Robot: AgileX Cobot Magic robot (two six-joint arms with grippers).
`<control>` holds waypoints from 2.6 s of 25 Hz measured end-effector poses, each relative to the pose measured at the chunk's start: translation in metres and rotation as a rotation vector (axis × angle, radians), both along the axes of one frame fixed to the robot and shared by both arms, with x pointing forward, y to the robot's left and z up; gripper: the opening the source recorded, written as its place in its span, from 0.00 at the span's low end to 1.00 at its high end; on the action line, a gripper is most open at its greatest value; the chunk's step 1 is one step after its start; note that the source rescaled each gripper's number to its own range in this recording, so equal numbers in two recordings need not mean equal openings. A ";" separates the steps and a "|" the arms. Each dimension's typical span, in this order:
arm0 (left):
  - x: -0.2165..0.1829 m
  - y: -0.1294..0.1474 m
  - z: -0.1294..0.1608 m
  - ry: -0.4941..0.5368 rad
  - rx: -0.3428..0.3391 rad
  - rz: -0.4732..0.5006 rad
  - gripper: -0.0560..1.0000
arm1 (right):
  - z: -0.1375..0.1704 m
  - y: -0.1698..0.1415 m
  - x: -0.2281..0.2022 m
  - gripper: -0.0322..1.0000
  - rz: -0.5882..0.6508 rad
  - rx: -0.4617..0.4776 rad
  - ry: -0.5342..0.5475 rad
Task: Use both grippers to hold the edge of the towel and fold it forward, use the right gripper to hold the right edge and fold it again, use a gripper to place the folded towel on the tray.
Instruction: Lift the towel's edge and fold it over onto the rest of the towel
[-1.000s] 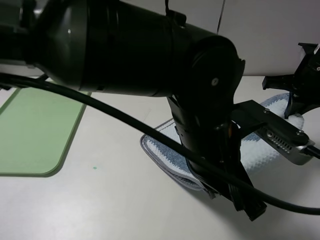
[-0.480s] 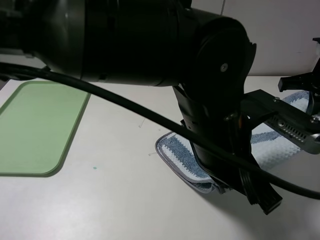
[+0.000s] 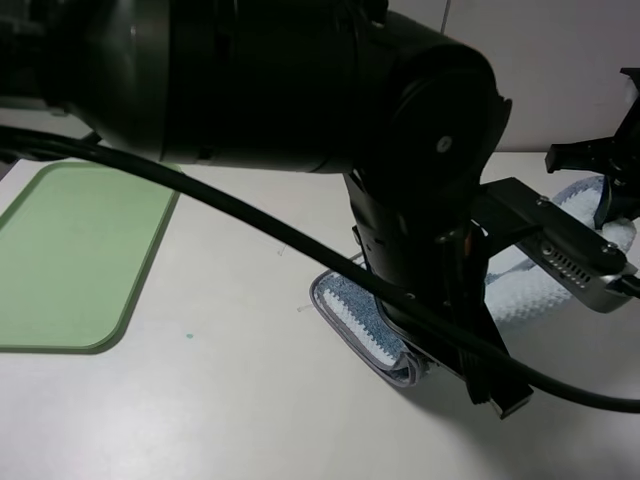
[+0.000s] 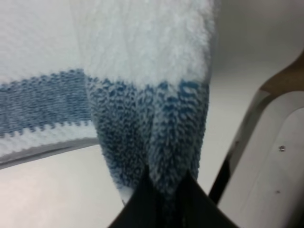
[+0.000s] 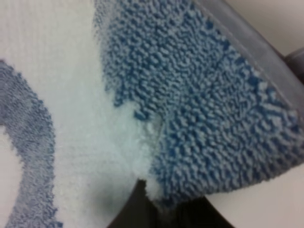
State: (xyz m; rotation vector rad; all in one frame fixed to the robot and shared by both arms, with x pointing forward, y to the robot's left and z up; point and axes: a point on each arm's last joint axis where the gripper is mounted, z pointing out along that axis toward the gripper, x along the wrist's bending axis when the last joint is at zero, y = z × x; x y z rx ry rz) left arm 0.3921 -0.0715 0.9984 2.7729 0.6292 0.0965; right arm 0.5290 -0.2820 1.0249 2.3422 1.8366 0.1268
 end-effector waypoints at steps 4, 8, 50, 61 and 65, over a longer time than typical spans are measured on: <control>0.004 0.001 0.000 -0.039 0.015 0.007 0.05 | -0.001 0.002 0.011 0.03 -0.006 0.017 -0.003; 0.007 0.002 0.001 -0.056 0.013 0.061 0.05 | 0.001 0.005 0.021 0.03 -0.012 0.035 -0.019; 0.077 0.051 -0.037 -0.065 0.039 0.416 0.05 | -0.045 0.069 0.095 0.03 0.120 0.059 0.004; 0.078 0.050 -0.043 -0.069 0.045 0.407 0.16 | -0.045 0.069 0.095 0.12 0.123 0.054 0.011; 0.077 0.051 -0.043 -0.071 0.057 0.396 0.74 | -0.045 0.066 0.092 0.81 0.123 0.030 0.042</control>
